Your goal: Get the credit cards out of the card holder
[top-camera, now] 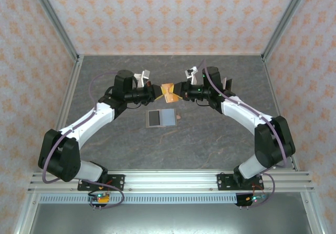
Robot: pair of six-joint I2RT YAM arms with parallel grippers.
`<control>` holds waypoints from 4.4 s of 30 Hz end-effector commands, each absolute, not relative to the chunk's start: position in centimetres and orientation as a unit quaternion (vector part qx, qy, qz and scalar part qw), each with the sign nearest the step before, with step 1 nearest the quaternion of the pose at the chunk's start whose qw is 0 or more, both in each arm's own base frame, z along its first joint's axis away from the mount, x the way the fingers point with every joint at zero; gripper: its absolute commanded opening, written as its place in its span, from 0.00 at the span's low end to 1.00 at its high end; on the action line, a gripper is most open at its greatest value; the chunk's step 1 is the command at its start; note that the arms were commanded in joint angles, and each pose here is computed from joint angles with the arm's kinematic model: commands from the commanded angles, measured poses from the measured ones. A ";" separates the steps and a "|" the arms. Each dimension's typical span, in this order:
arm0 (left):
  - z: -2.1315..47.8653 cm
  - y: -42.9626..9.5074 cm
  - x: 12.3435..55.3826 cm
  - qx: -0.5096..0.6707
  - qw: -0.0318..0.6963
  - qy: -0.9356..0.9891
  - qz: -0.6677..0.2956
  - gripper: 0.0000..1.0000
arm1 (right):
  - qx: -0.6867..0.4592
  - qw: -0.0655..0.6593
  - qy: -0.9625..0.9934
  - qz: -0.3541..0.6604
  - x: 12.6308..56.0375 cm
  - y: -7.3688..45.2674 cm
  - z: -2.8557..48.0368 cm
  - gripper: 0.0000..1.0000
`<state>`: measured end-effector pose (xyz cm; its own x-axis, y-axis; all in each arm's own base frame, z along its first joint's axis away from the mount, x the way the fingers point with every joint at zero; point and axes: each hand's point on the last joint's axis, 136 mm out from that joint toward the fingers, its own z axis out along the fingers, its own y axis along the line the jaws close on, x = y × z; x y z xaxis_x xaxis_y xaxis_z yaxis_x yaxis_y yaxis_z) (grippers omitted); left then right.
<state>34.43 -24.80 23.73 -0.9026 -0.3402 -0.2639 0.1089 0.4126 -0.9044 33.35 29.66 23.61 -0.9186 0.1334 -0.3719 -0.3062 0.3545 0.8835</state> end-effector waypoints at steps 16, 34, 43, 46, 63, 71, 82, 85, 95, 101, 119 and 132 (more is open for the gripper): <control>16.9 -12.3 33.7 -0.145 0.275 0.938 -0.154 0.97 | 0.137 0.343 0.920 0.132 41.2 13.5 18.7 0.00; 16.3 -9.0 32.7 -0.137 0.267 0.950 -0.090 1.00 | 0.142 0.333 0.932 -0.014 50.3 5.3 12.5 0.00; 15.7 -9.5 32.7 -0.141 0.254 0.951 -0.104 1.00 | 0.119 0.323 0.939 -0.013 50.9 5.0 10.7 0.00; 15.7 -9.7 32.7 -0.140 0.253 0.951 -0.108 1.00 | 0.119 0.312 0.943 -0.005 50.7 5.3 10.1 0.01; 15.5 -10.2 32.6 -0.137 0.239 0.954 -0.118 1.00 | 0.131 0.326 0.936 0.015 49.5 5.4 14.0 0.43; 15.0 -9.3 32.9 -0.151 0.241 0.954 -0.095 1.00 | 0.135 0.314 0.931 0.131 45.8 9.1 17.1 0.58; 12.8 -8.3 32.8 -0.199 0.222 0.951 -0.079 1.00 | -0.013 0.236 0.944 0.230 37.1 26.5 15.5 0.58; 12.3 -7.8 32.5 -0.211 0.218 0.950 -0.072 1.00 | -0.026 0.205 0.946 0.251 35.2 30.3 13.8 0.54; 11.2 -7.7 31.2 -0.219 0.204 0.951 -0.078 1.00 | -0.047 0.146 0.961 0.231 33.2 36.1 6.8 0.38; 10.9 -9.3 31.3 -0.204 0.200 0.950 -0.121 0.97 | -0.041 0.124 0.967 0.217 33.4 36.4 4.6 0.24; 9.0 -14.4 32.4 -0.176 0.163 0.956 -0.170 0.62 | -0.019 0.097 0.974 0.203 32.7 34.9 1.7 0.14; 5.4 -17.1 34.0 -0.168 0.114 0.962 -0.182 0.31 | -0.003 0.089 0.970 0.226 33.0 34.6 1.9 0.14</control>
